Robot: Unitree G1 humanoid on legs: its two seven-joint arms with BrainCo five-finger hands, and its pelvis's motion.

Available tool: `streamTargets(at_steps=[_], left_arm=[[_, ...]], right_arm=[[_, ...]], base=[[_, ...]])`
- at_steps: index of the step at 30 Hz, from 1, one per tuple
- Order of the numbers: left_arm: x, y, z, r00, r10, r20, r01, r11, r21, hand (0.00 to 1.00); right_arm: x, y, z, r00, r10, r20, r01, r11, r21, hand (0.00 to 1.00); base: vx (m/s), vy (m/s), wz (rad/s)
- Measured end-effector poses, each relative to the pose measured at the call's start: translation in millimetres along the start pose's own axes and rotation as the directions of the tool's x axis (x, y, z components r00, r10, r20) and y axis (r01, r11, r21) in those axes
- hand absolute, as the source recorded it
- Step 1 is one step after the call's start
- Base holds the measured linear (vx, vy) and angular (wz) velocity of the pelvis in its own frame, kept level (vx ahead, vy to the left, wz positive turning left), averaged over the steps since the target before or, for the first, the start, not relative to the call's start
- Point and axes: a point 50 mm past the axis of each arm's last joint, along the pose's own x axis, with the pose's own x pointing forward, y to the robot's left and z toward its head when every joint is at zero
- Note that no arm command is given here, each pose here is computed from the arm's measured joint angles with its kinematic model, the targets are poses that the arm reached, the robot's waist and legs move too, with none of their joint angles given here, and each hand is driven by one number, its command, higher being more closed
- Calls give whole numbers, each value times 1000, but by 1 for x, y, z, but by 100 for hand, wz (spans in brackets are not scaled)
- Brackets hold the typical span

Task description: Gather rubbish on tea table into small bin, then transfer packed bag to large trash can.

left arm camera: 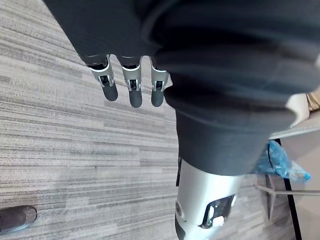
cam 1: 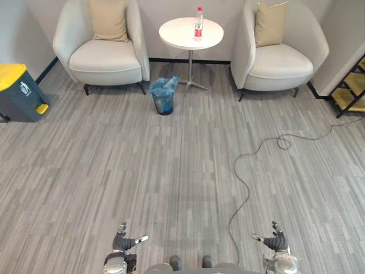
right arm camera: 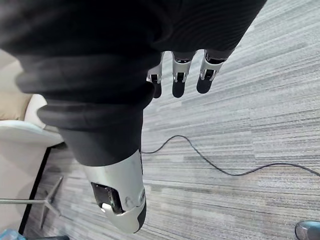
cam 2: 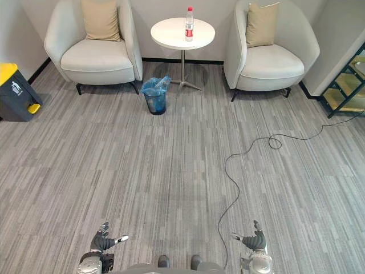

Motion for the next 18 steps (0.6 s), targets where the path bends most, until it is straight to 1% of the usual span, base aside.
streamTargets(at_steps=[4, 8, 10, 13, 18], left_arm=[[0, 0, 0, 1000, -3, 1, 3, 1000, 8, 0], [-4, 1, -8, 1000, 0, -20, 0, 1000, 12, 0], [-6, 2, -12, 1000, 1, -31, -1, 1000, 12, 0], [-9, -1, -16, 999, -3, -44, 3, 1000, 4, 0], [-8, -10, -4, 1000, -16, 5, 16, 999, -33, 0]], right_arm=[[0, -3, -1, 1000, -1, 0, 1, 1000, -22, 0], [-1, -7, -10, 999, -9, -38, 8, 999, -32, 0], [-2, -7, -11, 999, -12, -48, 11, 1000, -22, 0], [-2, -11, -13, 997, -37, -65, 40, 998, 39, 0], [2, -9, -6, 998, -41, -52, 45, 996, 74, 0]], base=[[-52, -27, 2], [-107, -18, 1], [-44, 1, -6], [1, 2, -5], [44, -3, -4]])
